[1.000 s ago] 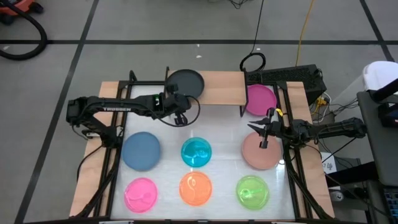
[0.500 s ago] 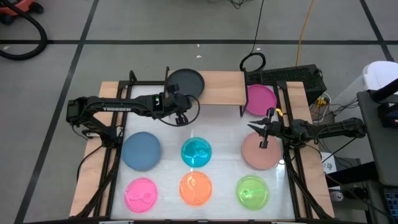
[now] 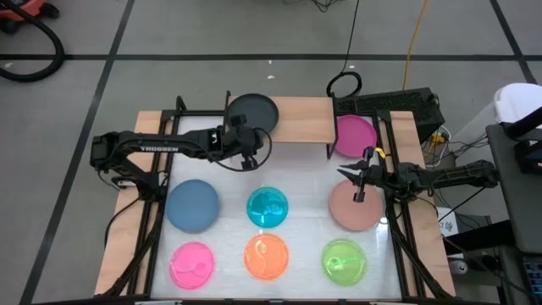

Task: Place and stack plates onto a shelf
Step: Adjust the shelf

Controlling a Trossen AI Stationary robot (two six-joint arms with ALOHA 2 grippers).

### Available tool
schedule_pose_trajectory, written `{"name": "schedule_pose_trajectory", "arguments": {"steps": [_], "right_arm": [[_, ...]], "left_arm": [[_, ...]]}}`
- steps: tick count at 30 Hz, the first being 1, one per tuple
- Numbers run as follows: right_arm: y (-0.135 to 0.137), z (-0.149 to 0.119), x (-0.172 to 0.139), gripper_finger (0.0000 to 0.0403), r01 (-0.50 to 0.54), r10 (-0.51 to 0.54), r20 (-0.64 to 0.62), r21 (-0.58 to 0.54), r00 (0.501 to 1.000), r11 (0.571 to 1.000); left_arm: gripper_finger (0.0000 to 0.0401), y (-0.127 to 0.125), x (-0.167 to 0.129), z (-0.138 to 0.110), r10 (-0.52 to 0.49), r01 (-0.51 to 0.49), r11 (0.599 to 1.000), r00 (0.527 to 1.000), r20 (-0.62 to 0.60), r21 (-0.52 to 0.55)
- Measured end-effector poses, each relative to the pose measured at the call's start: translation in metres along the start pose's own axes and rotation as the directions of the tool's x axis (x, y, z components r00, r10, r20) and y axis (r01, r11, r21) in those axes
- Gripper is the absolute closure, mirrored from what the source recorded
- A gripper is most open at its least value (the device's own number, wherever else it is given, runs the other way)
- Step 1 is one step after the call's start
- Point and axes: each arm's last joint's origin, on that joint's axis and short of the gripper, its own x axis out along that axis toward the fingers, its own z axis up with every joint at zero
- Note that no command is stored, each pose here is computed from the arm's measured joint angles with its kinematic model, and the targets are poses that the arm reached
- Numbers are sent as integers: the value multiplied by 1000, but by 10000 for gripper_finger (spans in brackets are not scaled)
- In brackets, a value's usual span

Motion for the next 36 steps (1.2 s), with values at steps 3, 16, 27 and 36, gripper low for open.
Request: {"name": "schedule_pose_trajectory", "arguments": {"steps": [3,16,27,36], "right_arm": [[0,0,0,353,0,0,0,0,1000,1000],[0,0,0,353,0,0,0,0,1000,1000],[0,0,0,353,0,0,0,0,1000,1000],[0,0,0,353,0,0,-2,-1,1000,1000]], "left_arm": [[266,0,0,3,3,-2,1000,1000,31,-20],[242,-7,-21,24,15,-2,998,975,221,-56],[242,10,-90,27,18,78,978,892,452,-193],[242,-24,-108,-13,2,236,934,747,665,-268]]}}
